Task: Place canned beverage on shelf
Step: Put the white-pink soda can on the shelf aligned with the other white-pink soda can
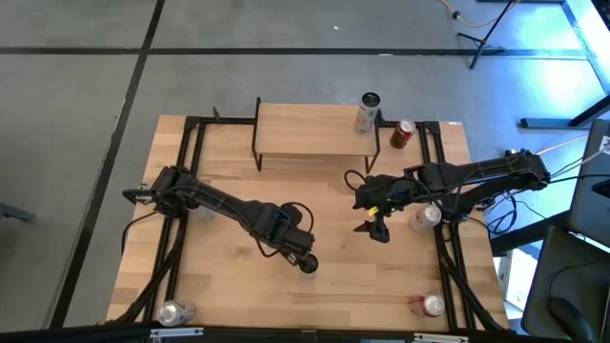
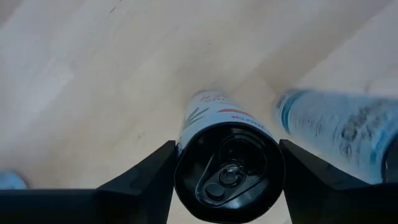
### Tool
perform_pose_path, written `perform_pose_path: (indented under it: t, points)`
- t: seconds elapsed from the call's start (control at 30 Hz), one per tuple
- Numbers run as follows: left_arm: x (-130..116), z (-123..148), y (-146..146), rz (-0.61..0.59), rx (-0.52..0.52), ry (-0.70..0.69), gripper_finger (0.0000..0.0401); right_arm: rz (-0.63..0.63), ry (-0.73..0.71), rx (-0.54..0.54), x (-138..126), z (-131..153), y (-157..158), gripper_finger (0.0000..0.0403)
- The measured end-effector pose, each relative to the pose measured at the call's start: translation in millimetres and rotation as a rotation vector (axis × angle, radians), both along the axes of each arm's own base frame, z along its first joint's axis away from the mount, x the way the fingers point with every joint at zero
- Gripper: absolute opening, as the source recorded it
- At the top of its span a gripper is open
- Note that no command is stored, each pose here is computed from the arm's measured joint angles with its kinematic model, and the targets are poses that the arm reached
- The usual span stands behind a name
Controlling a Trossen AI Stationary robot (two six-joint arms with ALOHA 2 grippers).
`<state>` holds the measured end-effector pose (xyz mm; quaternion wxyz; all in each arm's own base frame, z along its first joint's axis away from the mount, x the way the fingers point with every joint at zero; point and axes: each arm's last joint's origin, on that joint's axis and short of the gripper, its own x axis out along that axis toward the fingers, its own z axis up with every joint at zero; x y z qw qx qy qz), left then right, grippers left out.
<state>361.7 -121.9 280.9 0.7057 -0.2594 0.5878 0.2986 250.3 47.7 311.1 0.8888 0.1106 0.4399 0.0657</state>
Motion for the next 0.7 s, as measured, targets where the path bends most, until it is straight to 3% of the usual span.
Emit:
perform_pose_path:
  t: [0.37,0.7]
  points:
    - [-2,20,23,-0.724,0.062,0.109,0.0209,-0.003,-0.001,0.003,0,0,0,0.0319]
    - [13,18,45,-1.255,0.129,0.084,0.0212,-0.072,0.015,0.047,0,0,0,0.0319]
